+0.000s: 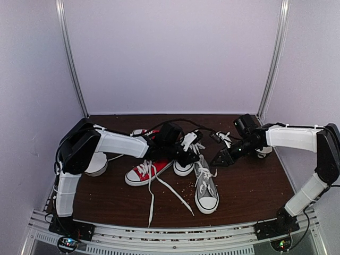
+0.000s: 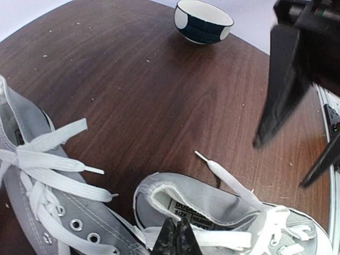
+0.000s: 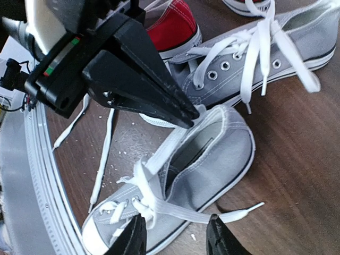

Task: Tie the shoes
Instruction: Adjust the half-tied shoelace on the shoe.

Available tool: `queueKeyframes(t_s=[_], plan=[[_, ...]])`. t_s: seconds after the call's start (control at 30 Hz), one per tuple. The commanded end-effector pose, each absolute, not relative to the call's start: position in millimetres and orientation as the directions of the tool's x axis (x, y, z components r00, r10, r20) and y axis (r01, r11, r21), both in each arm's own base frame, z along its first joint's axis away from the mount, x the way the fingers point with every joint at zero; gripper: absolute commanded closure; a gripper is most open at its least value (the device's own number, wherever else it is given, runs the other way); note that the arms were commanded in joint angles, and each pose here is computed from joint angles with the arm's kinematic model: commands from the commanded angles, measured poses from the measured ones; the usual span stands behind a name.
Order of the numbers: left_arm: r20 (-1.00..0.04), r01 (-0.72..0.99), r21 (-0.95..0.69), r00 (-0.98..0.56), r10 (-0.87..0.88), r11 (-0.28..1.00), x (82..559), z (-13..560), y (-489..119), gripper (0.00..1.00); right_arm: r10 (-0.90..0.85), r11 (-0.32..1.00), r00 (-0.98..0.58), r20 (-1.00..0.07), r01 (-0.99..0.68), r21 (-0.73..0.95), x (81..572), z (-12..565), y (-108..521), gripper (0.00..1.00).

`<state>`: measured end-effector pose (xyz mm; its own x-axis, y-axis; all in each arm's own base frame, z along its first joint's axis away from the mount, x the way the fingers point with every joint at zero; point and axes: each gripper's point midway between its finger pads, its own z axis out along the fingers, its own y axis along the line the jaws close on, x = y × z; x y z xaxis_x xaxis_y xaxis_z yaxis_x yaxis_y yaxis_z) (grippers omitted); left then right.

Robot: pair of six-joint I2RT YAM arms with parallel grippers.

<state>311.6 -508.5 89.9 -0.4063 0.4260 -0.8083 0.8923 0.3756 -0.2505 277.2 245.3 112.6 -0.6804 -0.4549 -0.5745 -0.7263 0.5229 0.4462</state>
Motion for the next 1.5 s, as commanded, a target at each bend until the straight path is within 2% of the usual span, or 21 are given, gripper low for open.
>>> queueKeyframes(t_s=[0.0, 0.13, 0.27, 0.37, 0.57, 0.8, 1.03, 1.17, 1.23, 1.4, 1.47], plan=[[-0.854, 0.917, -0.247, -0.359, 0.376, 0.313, 305, 113, -514, 1.0, -0.561, 0.504, -0.522, -0.642, -0.831, 0.235, 279, 126, 225, 0.58], [-0.866, 0.918, -0.242, -0.351, 0.356, 0.314, 305, 119, -512, 1.0, -0.659, 0.379, -0.214, -0.721, -0.922, -0.073, 280, 142, 218, 0.56], [-0.888, 0.924, -0.218, -0.321, 0.33, 0.314, 305, 130, -509, 1.0, -0.719, 0.23, 0.041, -0.694, -0.928, -0.293, 271, 131, 212, 0.55], [-0.902, 0.932, -0.216, -0.305, 0.306, 0.293, 302, 135, -510, 1.0, -0.744, 0.155, 0.129, -0.656, -0.921, -0.357, 267, 117, 213, 0.55], [-0.911, 0.936, -0.22, -0.298, 0.284, 0.276, 299, 138, -511, 1.0, -0.875, 0.029, 0.156, -0.459, -0.928, -0.372, 264, 71, 214, 0.54], [-0.894, 0.913, -0.24, -0.34, 0.291, 0.331, 305, 134, -504, 1.0, -0.897, 0.016, 0.147, -0.418, -0.932, -0.363, 278, 53, 219, 0.54], [-0.867, 0.89, -0.256, -0.384, 0.318, 0.377, 311, 124, -492, 0.76, -0.918, 0.002, 0.133, -0.374, -0.941, -0.34, 281, 41, 220, 0.55], [-0.872, 0.928, -0.222, -0.326, 0.364, 0.299, 304, 118, -483, 0.64, -0.929, -0.014, 0.132, -0.344, -0.946, -0.325, 280, 34, 221, 0.56], [-0.866, 0.955, -0.157, -0.255, 0.43, 0.251, 301, 110, -479, 0.6, -0.935, -0.026, 0.131, -0.329, -0.951, -0.307, 279, 29, 221, 0.61], [-0.837, 0.991, 0.033, -0.041, 0.545, 0.126, 297, 98, -474, 0.56, -0.934, -0.046, 0.146, -0.326, -0.955, -0.294, 274, 28, 220, 0.97], [-0.824, 0.989, 0.113, 0.042, 0.565, 0.091, 299, 97, -474, 0.56, -0.93, -0.051, 0.155, -0.332, -0.952, -0.3, 272, 31, 220, 1.0]])
